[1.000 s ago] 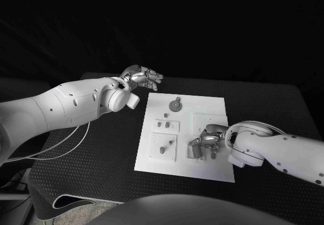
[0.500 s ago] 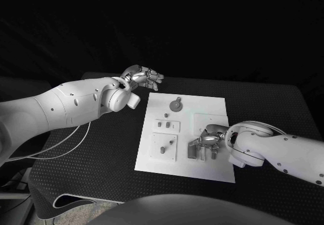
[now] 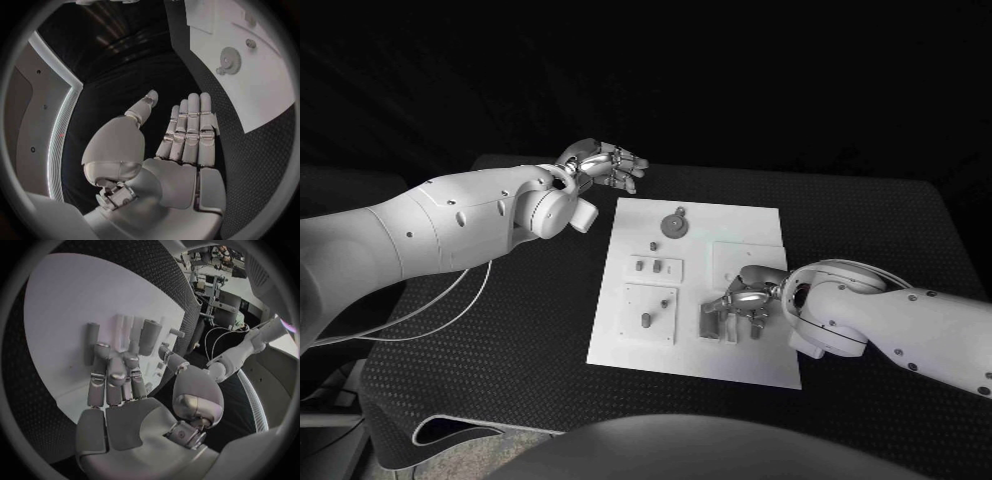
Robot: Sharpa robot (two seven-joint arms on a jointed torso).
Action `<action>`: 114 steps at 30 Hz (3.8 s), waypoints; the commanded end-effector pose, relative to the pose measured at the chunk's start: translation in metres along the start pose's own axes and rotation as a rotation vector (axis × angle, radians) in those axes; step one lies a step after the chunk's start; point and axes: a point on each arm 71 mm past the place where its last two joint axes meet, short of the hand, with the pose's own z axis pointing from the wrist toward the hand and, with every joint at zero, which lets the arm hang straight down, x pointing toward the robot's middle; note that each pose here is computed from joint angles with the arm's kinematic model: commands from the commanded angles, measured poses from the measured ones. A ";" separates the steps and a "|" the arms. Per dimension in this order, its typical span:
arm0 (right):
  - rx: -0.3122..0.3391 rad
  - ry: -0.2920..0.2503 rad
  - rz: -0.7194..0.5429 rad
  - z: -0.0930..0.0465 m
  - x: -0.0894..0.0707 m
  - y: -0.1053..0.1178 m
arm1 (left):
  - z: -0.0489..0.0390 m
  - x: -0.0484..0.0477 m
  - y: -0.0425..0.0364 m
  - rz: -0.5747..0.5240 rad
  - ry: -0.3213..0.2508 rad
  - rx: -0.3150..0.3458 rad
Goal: Assemble the parts on the task board
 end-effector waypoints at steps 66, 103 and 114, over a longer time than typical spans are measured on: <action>-0.441 -0.406 -0.681 -0.011 0.028 0.030 | -0.0021 -0.0023 0.0014 -0.001 0.020 0.003; -0.403 -0.181 -0.504 -0.004 0.031 0.008 | -0.0026 -0.0030 0.0024 -0.001 0.020 -0.007; -0.463 -0.289 -0.359 -0.014 0.021 0.004 | -0.0028 -0.0038 0.0027 0.000 0.019 -0.009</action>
